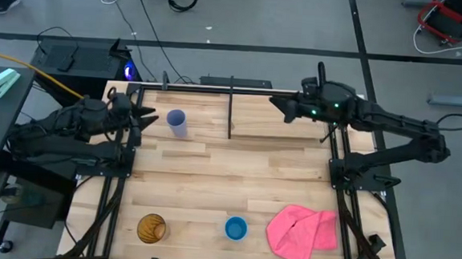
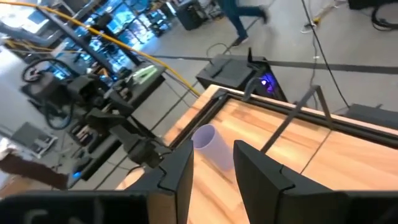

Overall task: Stack small to large cups/mugs on shelf
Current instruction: Move the purple cup to the middle

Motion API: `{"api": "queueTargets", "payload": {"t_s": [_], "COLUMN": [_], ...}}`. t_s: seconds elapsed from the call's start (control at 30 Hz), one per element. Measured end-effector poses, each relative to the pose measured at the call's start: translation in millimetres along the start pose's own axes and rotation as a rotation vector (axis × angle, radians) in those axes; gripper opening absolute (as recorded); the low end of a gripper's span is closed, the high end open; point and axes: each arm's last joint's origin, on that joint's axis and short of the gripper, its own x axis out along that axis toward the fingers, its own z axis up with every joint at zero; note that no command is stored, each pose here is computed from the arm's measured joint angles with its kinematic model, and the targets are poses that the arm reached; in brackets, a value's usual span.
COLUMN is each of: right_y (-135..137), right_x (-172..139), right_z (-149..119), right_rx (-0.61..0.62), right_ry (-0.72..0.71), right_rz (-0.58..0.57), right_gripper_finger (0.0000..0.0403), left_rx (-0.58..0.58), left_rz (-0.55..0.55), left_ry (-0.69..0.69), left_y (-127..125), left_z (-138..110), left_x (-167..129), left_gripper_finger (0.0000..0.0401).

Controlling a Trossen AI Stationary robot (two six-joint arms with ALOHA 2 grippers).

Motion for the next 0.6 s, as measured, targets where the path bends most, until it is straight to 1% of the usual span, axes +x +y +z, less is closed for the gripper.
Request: {"api": "queueTargets", "payload": {"t_s": [0.1, 0.2, 0.33, 0.47, 0.6], "right_y": [-3.8, -8.1, -12.4, -16.2, -19.3], "right_x": [7.8, 13.8, 19.6, 21.8, 23.0], "right_z": [0.2, 1.1, 2.2, 4.5, 5.3], "right_rx": [0.01, 0.01, -0.013, -0.058, -0.071], "right_ry": [0.002, 0.002, 0.002, 0.001, 0.031], "right_rz": [-0.029, -0.056, -0.082, -0.095, -0.08], "right_gripper_finger": [0.0122, 0.0122, 0.0122, 0.0122, 0.0122], "left_rx": [0.016, 0.007, 0.015, 0.011, -0.011], "left_rz": [0.052, 0.103, 0.181, 0.28, 0.367], "left_ry": [-0.007, -0.014, -0.01, 0.039, 0.13], "left_y": [4.2, 8.5, 14.2, 20.5, 29.8], "left_z": [1.0, 1.9, 3.2, 3.9, 2.8], "left_x": [1.2, 2.0, 5.7, 19.7, 42.0], "left_gripper_finger": [0.0151, 0.0144, 0.0133, 0.0125, 0.0119]}}
